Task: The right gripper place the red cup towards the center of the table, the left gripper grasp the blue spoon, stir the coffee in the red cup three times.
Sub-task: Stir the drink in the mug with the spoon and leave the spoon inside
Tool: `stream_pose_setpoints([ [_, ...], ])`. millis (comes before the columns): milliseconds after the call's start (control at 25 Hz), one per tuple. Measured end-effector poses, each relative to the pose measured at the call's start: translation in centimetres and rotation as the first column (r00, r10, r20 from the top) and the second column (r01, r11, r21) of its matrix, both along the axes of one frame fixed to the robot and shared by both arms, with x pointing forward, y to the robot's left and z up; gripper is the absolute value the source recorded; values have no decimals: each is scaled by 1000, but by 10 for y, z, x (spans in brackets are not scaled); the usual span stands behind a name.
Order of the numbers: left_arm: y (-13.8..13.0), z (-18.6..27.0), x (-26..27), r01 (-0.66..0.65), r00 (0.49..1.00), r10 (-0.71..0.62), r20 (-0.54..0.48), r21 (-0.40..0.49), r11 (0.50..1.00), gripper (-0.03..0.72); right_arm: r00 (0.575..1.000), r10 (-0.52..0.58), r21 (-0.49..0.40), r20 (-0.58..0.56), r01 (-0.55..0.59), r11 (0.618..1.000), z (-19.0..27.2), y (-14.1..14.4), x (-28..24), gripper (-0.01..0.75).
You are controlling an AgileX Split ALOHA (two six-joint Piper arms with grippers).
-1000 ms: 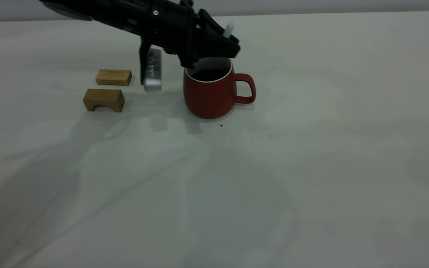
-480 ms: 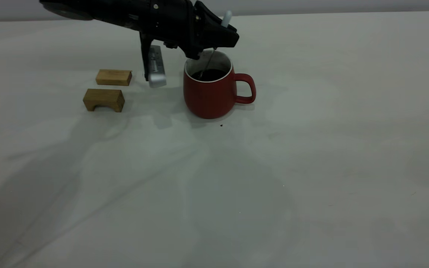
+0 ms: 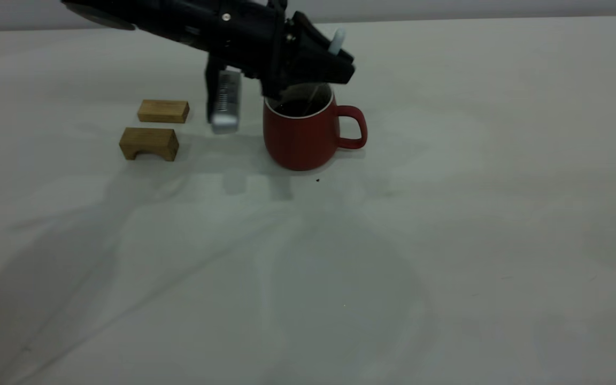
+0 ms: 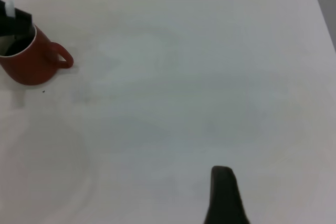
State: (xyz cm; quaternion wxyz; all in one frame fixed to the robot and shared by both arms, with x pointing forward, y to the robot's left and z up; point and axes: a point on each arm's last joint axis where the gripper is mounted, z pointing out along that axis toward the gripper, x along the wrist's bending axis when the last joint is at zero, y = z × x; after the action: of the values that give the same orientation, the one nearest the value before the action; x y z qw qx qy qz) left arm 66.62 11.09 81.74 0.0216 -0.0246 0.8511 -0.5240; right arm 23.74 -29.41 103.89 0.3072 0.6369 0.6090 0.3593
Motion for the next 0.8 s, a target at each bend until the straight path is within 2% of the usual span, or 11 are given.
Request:
stream_pose_setpoints([
  [160,22,0,9,-60,998,60,-13,-2,998,114,1000,0,0,0,0,1000,0,0,0,570],
  [280,27,1,16,-119,993,119,6,-6,993,114,1000,0,0,0,0,1000,0,0,0,570],
  [520,0,2,17,-151,979,152,133,-14,988,114,1000,0,0,0,0,1000,0,0,0,570],
  [680,-15,3,12,-126,980,128,155,-21,992,114,1000,0,0,0,0,1000,0,0,0,570],
  [800,-16,3,7,-73,986,75,148,-18,997,114,1000,0,0,0,0,1000,0,0,0,570],
])
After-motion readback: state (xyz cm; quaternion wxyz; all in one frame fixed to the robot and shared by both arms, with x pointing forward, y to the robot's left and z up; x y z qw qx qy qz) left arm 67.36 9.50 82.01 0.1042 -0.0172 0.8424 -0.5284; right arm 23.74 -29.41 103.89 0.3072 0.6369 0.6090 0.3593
